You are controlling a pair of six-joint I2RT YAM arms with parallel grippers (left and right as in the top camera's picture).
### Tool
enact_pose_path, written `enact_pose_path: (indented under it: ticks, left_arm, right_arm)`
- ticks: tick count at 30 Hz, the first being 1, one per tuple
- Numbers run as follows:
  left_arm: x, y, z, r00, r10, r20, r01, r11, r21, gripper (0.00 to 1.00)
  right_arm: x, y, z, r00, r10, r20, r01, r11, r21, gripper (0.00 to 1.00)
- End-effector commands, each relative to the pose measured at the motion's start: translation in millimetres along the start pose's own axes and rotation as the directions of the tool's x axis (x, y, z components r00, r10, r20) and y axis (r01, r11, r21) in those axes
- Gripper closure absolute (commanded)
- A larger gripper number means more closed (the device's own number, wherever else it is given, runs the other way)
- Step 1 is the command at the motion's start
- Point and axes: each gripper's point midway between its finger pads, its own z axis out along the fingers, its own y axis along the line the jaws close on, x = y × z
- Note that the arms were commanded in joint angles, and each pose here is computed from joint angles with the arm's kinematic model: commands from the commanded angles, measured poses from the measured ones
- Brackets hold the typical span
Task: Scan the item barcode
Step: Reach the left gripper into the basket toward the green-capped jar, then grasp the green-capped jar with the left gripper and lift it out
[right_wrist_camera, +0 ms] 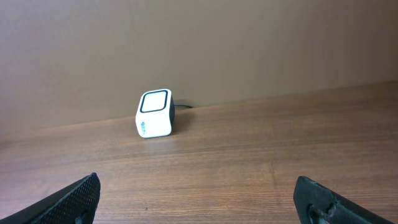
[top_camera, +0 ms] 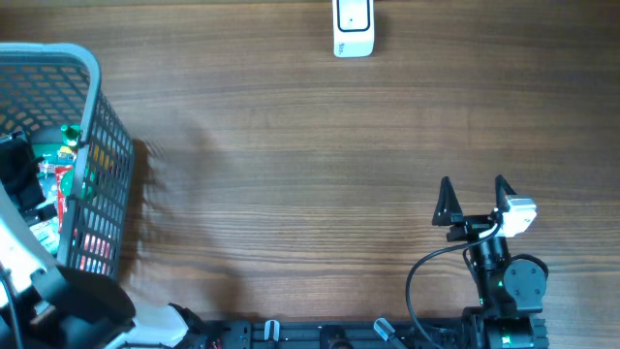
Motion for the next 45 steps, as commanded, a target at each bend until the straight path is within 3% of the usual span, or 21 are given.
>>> enact_pose_path:
  ticks: [1,7,18,30,34,41,45]
  left_arm:
    - [1.8,-0.9,29.3,0.999,-0.044,-0.021,0.042,0.995,-0.093,0.00]
    - [7.5,-2.7,74.6,0.998,-0.036,-0.051,0.024,0.976,-0.215,0.00]
    - [45.1,-16.8,116.5,0.993,0.064,-0.095,-0.087,0.963,-0.255,0.00]
    - [50.3,6.5,145.1,0.993,0.099,-0.061,-0.113,0.942,-0.317,0.04]
    - [49.2,1.7,144.0,0.987,0.142,-0.069,-0.157,0.944,-0.292,0.22]
    - [34.5,-25.7,106.8,0.973,0.226,-0.045,-0.231,0.959,-0.165,0.23]
    - [11.0,-42.1,35.2,0.979,0.204,0.021,-0.204,0.979,-0.016,0.23]
  right_arm:
    - [-1.0,4.1,-0.4,1.000,-0.018,0.005,0.018,1.000,-0.022,0.00]
    - [-1.0,4.1,-0.4,1.000,-0.018,0.005,0.018,1.000,-0.022,0.00]
    - [-1.0,4.1,-0.4,1.000,-0.018,0.005,0.018,1.000,-0.022,0.00]
    - [-1.0,4.1,-0.4,1.000,-0.018,0.005,0.018,1.000,-0.022,0.00]
    - [-1.0,4.1,-0.4,1.000,-0.018,0.005,0.018,1.000,-0.022,0.00]
    - [-1.0,4.1,-0.4,1.000,-0.018,0.005,0.018,1.000,-0.022,0.00]
    - [-1.0,4.1,-0.4,1.000,-0.018,0.005,0.018,1.000,-0.022,0.00]
